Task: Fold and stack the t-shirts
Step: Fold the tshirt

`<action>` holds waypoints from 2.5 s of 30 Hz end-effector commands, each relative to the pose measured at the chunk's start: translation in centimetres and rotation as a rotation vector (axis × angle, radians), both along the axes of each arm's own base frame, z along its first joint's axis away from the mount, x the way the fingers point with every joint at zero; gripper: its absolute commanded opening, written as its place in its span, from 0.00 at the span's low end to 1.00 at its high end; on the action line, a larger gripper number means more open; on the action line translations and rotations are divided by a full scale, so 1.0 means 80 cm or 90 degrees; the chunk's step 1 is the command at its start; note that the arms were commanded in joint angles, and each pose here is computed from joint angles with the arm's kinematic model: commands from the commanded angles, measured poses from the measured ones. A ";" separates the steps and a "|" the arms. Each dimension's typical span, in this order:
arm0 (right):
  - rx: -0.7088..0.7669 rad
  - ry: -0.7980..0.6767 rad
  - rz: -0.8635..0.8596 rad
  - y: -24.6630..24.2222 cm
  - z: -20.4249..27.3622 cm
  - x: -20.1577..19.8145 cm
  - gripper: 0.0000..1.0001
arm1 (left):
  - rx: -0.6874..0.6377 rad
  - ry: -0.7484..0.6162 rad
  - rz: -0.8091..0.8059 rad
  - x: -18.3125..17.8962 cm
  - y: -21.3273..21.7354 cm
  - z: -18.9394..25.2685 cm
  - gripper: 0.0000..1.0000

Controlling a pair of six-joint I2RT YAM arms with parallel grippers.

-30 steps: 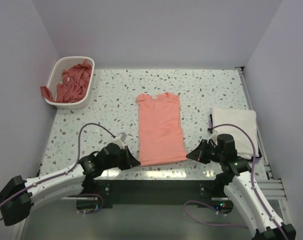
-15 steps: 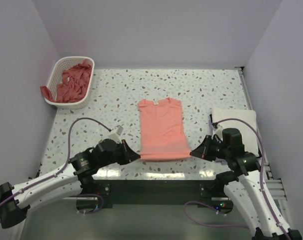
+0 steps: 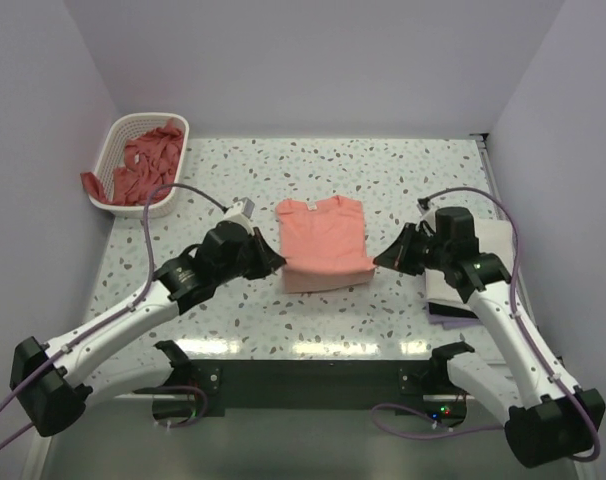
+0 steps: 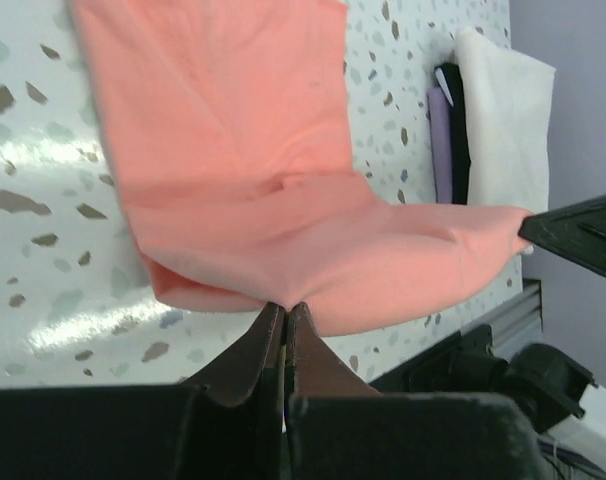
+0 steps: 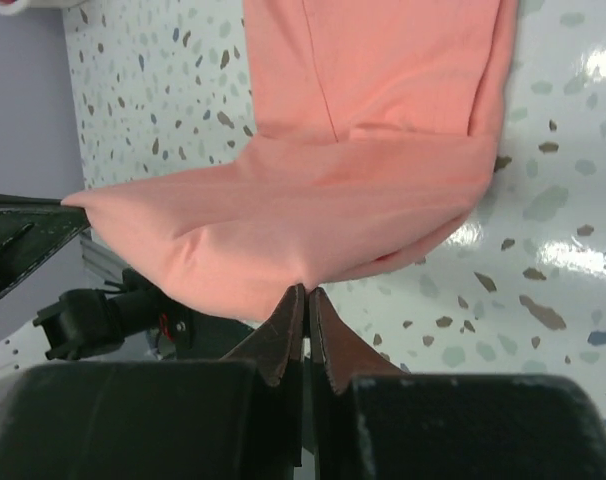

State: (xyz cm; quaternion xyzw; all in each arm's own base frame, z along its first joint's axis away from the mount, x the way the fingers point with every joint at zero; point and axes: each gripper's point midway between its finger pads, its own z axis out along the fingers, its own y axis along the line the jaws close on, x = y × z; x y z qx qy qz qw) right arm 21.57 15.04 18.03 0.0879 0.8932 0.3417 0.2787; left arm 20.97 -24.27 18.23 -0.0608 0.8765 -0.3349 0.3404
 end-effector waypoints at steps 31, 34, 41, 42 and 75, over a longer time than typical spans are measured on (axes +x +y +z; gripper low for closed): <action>0.033 -0.003 -0.069 0.038 -0.088 0.442 0.42 | -0.024 -0.016 0.068 0.414 0.060 -0.096 0.06; 0.022 -0.029 -0.088 0.020 -0.063 0.446 0.54 | -0.020 -0.029 0.099 0.422 0.092 -0.084 0.27; -0.015 -0.088 -0.075 0.019 -0.021 0.396 0.56 | 0.001 -0.020 0.168 0.410 0.141 -0.052 0.47; -0.019 -0.089 -0.068 0.024 -0.023 0.387 0.56 | 0.005 -0.030 0.178 0.404 0.142 -0.038 0.44; -0.102 0.102 -0.029 0.045 -0.220 0.108 0.42 | 0.094 0.131 0.070 0.140 -0.008 -0.213 0.00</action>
